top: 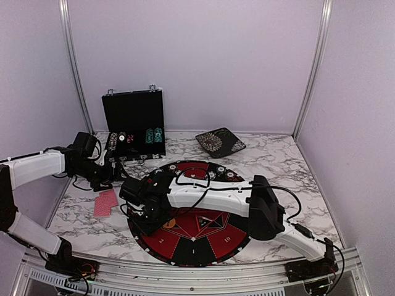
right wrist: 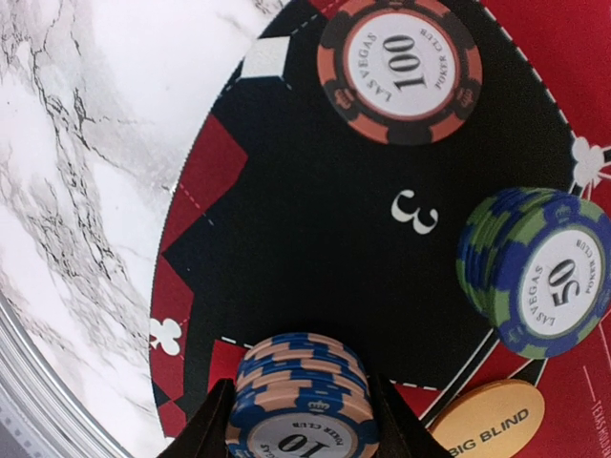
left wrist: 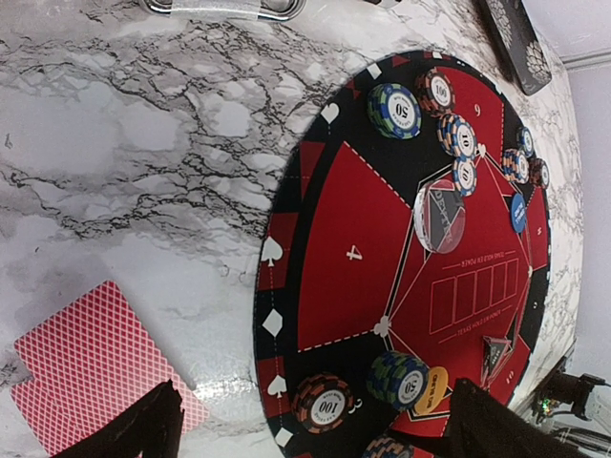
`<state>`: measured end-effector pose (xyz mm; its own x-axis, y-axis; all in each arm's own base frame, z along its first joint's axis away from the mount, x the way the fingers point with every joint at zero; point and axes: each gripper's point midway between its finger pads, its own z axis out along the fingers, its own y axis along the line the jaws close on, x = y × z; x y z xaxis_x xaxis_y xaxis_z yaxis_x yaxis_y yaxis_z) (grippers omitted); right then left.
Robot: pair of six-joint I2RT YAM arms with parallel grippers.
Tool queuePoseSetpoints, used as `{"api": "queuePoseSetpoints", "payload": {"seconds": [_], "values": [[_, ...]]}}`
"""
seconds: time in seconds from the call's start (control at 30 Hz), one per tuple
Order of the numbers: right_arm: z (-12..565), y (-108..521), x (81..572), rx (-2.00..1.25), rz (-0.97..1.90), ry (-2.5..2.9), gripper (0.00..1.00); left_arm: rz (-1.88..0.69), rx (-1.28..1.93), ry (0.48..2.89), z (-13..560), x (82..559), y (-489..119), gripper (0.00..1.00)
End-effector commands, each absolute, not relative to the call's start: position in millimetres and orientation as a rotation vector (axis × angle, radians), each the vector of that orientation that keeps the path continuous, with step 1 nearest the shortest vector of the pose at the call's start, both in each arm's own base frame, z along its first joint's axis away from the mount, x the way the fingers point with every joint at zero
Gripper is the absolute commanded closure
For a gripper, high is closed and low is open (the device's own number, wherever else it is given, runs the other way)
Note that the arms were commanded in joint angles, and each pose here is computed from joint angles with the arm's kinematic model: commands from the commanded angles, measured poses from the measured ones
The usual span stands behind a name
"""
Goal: Distribute texas hold em gaming equipment
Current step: Place the poker chips pile in the big blind area.
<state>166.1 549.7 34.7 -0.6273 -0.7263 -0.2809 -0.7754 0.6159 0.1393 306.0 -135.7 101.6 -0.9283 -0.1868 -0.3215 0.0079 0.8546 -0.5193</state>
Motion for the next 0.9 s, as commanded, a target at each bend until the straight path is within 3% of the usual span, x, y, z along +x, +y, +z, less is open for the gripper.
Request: {"api": "queuePoseSetpoints", "payload": {"seconds": [0.0, 0.43, 0.87], "values": [[41.3, 563.2, 160.4, -1.264, 0.429, 2.604, 0.61, -0.769, -0.131, 2.65, 102.4, 306.8, -135.9, 0.01], [49.0, 563.7, 157.9, -1.269, 0.454, 2.598, 0.41, -0.774, -0.129, 2.658, 98.9, 304.2, -136.5, 0.01], [103.6, 546.8, 159.6, -1.214, 0.525, 2.496, 0.26, -0.664, -0.112, 2.691, 93.5, 281.5, -145.4, 0.01]]}}
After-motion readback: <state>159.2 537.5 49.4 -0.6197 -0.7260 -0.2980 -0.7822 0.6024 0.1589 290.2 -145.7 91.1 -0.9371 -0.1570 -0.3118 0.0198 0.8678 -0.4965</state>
